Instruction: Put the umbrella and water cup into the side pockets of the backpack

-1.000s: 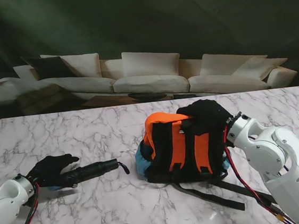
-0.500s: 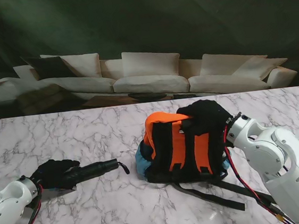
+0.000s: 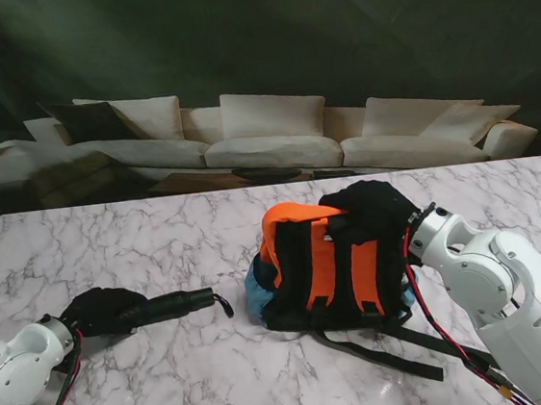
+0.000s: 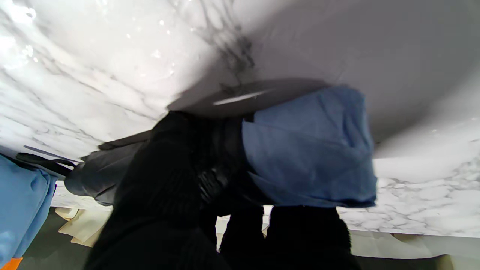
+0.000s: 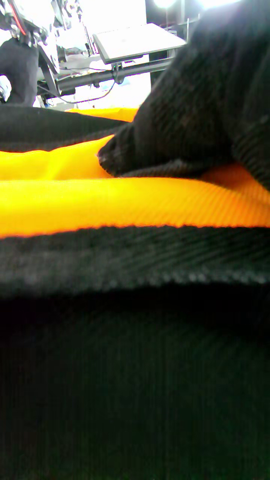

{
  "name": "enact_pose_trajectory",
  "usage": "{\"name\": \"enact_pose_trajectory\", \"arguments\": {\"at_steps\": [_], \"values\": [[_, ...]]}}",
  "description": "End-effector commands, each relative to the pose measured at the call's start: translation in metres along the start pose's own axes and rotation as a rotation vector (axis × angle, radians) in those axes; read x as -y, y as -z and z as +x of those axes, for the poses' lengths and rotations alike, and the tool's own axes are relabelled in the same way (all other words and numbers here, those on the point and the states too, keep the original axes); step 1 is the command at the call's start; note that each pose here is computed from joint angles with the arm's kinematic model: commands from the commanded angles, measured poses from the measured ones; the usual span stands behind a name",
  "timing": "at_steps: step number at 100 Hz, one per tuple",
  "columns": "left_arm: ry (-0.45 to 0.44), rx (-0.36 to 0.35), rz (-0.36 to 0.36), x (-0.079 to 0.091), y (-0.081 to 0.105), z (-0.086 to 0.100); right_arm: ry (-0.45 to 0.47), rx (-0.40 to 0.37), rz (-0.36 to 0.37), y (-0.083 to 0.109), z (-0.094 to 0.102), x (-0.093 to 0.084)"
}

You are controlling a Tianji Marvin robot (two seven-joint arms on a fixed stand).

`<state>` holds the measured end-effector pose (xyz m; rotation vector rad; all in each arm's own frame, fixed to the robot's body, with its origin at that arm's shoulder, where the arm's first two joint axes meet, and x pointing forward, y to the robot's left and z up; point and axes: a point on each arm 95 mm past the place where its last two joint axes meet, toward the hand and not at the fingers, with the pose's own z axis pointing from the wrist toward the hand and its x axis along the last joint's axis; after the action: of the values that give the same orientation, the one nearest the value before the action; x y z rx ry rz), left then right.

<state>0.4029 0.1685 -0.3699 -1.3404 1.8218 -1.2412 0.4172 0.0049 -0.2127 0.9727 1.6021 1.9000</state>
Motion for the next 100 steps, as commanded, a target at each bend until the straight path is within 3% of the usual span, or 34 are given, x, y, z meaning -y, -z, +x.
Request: {"name": "enact_pose_trajectory", "arguments": {"at_steps": [1,42,62,100], "values": [[0.018,-0.008,-0.064,-0.019,-0.001,0.005,-0.014,0.025,0.046,0.004,-0.006,0.016],[0.041,0.001,0.01,-0.019,-0.004,0.007,-0.018,0.029,0.046,0.005,-0.007,0.017],[0.066,0.003,0.133,-0.009,0.003,0.004,-0.02,0.033,0.049,0.005,-0.007,0.017],[0.132,-0.001,0.386,0.034,0.019,-0.003,-0.024,0.039,0.042,0.005,-0.009,0.017]]}}
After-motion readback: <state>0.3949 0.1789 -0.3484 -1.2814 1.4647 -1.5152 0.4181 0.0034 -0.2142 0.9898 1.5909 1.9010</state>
